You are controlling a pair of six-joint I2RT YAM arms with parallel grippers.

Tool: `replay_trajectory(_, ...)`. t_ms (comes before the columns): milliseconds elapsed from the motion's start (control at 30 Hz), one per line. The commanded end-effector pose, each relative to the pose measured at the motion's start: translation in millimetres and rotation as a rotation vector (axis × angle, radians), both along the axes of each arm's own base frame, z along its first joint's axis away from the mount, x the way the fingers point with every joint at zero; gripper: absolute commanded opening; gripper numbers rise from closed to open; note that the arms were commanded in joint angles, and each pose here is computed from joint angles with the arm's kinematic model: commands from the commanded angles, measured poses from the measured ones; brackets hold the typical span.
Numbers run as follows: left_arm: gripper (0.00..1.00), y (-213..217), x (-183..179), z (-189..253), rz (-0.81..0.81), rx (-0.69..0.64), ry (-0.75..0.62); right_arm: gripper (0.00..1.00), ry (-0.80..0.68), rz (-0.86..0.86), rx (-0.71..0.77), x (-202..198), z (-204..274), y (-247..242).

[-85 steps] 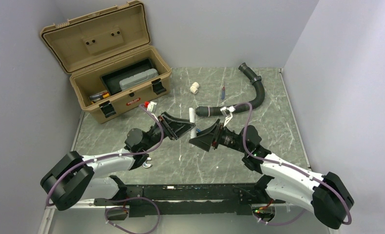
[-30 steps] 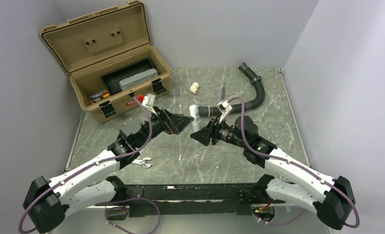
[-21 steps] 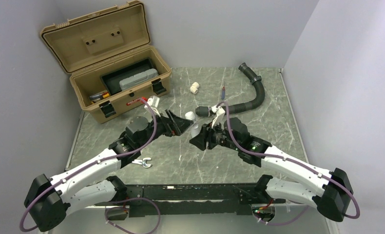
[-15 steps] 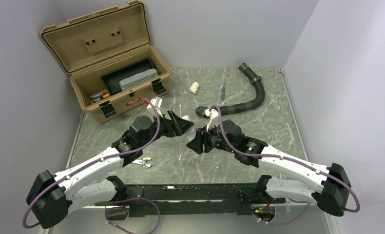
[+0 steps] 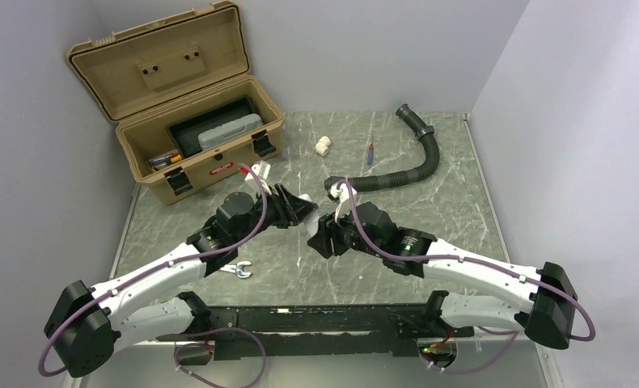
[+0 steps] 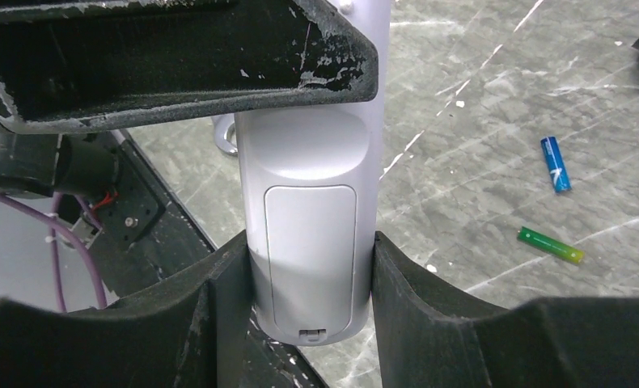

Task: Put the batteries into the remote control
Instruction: Adjust the remote control.

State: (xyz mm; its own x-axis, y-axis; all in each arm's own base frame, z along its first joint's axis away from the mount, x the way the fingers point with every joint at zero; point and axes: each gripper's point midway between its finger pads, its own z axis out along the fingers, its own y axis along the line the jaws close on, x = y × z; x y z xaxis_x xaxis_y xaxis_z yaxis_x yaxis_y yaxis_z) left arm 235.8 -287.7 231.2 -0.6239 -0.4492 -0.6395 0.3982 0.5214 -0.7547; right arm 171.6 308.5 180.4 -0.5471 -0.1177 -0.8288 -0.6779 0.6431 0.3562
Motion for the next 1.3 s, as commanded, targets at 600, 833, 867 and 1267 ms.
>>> replay_trajectory(600,0.54,-7,-7,-3,-0.037,0.014,0.004,0.0,-0.122,-0.042,-0.026,13,34,11)
replay_trajectory(833,0.32,-4,-7,-4,-0.025,0.021,0.002,0.0,-0.119,-0.034,-0.029,11,32,12)
replay_trajectory(867,0.32,-4,-7,-5,-0.023,0.024,0.002,0.0,-0.12,-0.031,-0.031,10,32,12)
replay_trajectory(1267,0.0,10,-10,-12,0.012,0.024,-0.028,0.71,-0.162,-0.007,0.047,0,52,3)
